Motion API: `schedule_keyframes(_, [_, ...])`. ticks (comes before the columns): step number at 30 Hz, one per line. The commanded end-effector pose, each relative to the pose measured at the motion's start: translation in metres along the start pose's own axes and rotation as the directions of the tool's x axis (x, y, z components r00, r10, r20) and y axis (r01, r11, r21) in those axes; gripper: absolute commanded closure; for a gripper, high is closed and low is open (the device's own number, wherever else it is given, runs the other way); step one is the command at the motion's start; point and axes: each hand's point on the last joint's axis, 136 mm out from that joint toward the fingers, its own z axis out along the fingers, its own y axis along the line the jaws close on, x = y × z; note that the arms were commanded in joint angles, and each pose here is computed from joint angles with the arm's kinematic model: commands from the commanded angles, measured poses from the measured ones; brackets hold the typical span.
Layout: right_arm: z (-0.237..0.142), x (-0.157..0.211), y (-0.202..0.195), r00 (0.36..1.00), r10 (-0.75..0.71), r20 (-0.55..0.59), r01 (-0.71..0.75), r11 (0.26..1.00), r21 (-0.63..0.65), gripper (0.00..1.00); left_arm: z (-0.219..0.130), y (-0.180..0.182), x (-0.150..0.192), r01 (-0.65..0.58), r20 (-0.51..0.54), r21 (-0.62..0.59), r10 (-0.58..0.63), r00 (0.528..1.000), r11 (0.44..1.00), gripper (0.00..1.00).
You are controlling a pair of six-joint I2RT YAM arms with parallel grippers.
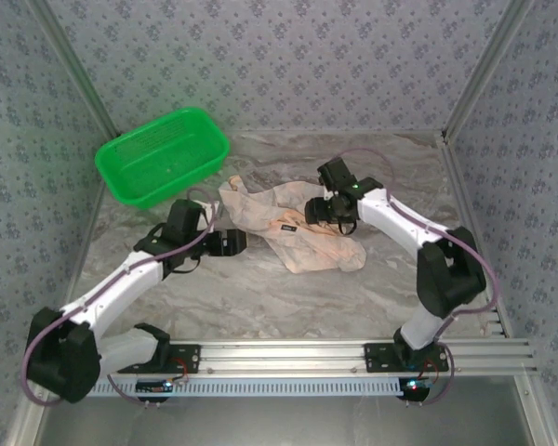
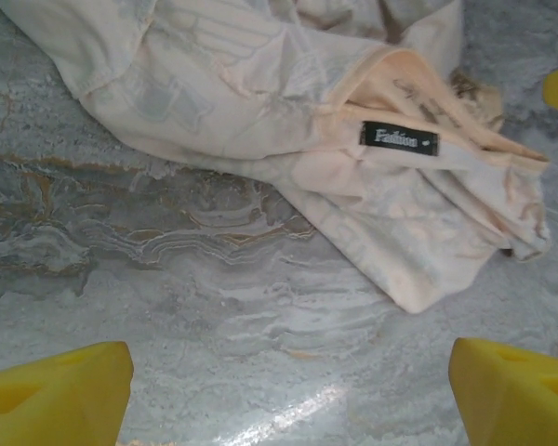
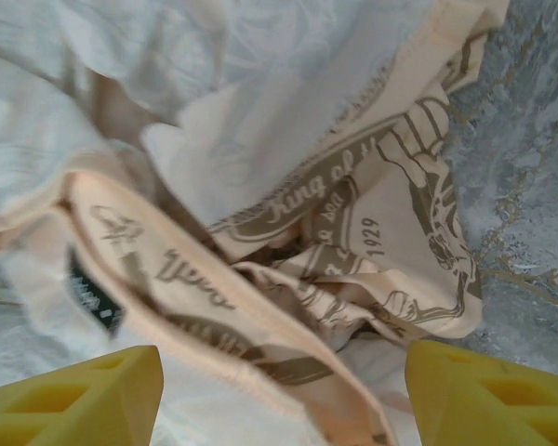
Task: Fold the inside-out t-shirt
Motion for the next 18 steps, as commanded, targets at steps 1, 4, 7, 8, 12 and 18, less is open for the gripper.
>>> schedule_keyframes(1, [0.005, 0.024, -0.018, 0.993, 0.016, -0.113, -0.008, 0.997, 0.077, 0.28, 0.014, -0.02, -0.033, -0.026, 0.062, -0.002, 0.027, 0.998, 1.0, 0.12])
schedule_keyframes(4, [0.009, 0.038, -0.018, 0.987, 0.035, -0.155, -0.025, 0.998, 0.062, 0.27, 0.041, -0.028, -0.038, -0.067, 0.022, -0.018, 0.068, 0.997, 0.998, 0.06])
schedule_keyframes(7, [0.013, 0.054, -0.014, 0.98, 0.041, -0.196, -0.038, 0.999, 0.02, 0.34, 0.072, -0.029, -0.039, -0.077, -0.038, -0.038, 0.075, 0.996, 0.996, 0.05])
schedule_keyframes(8, [0.015, 0.065, -0.013, 0.975, 0.037, -0.219, -0.038, 0.999, 0.002, 0.38, 0.082, -0.029, -0.039, -0.08, -0.055, -0.048, 0.077, 0.995, 0.996, 0.06])
schedule_keyframes(12, [0.017, 0.076, -0.004, 0.975, 0.025, -0.221, -0.047, 0.994, -0.095, 0.65, 0.119, -0.016, -0.043, -0.097, -0.1, -0.132, 0.084, 0.991, 0.986, 0.11])
schedule_keyframes(18, [-0.008, 0.055, -0.009, 0.994, 0.018, -0.106, -0.032, 0.991, -0.13, 1.0, 0.134, -0.01, -0.063, -0.186, -0.134, -0.218, 0.16, 0.978, 0.958, 0.71])
